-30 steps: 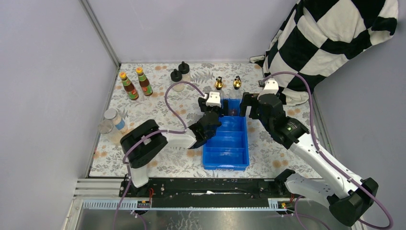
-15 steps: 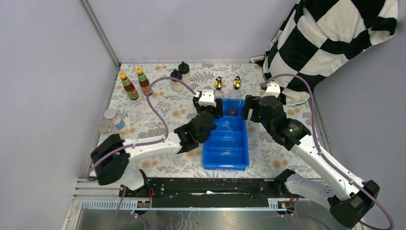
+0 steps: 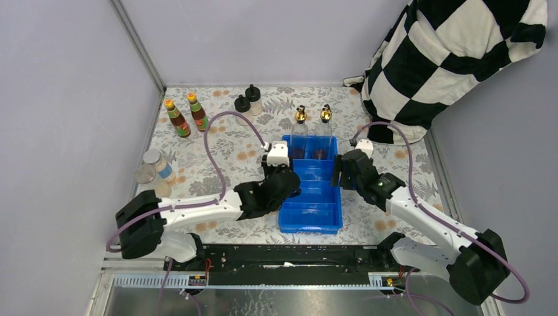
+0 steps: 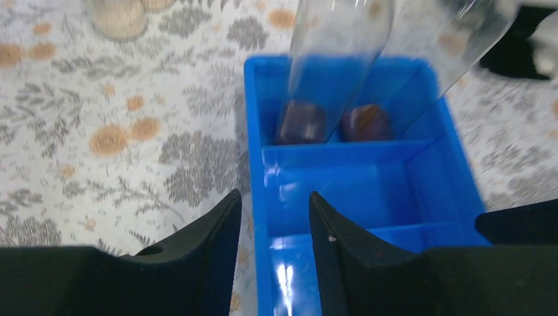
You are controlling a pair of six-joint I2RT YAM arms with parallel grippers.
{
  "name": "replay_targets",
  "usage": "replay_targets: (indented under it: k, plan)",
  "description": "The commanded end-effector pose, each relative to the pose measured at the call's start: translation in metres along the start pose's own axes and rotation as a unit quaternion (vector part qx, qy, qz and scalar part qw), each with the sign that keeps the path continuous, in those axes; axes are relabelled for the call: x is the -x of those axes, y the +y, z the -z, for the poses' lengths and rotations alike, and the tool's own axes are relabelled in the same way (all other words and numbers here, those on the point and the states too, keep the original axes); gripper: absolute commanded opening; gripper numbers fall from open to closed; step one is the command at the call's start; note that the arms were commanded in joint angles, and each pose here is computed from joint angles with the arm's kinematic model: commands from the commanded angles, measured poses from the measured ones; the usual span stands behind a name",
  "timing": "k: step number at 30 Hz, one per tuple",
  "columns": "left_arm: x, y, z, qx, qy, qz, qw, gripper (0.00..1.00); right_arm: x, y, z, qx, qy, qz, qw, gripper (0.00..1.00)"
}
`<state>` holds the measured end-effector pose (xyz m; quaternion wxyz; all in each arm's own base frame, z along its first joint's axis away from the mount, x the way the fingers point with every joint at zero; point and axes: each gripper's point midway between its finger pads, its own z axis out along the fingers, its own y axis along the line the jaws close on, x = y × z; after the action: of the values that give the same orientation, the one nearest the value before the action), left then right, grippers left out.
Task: Organize the condiment bottles
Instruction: Move the storage box to the center of the board.
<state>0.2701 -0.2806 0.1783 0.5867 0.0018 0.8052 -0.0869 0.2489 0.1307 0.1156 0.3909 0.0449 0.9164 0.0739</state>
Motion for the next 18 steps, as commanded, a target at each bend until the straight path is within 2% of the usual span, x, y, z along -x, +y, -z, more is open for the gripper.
replay_targets:
  k: [1,12,18]
  plan:
    - [-0.053,0.014,-0.001,0.031,0.050,-0.022,0.998,0.45,-0.011,0.009,-0.014,0.018,0.007,-0.034,0.999,0.76]
    - [-0.104,0.011,-0.023,0.039,0.083,-0.036,0.995,0.39,-0.027,0.011,-0.041,0.009,0.030,-0.017,0.999,0.72]
    - [-0.125,0.015,-0.032,0.041,0.115,-0.042,0.992,0.36,-0.037,0.008,-0.054,-0.007,0.046,-0.008,0.999,0.59]
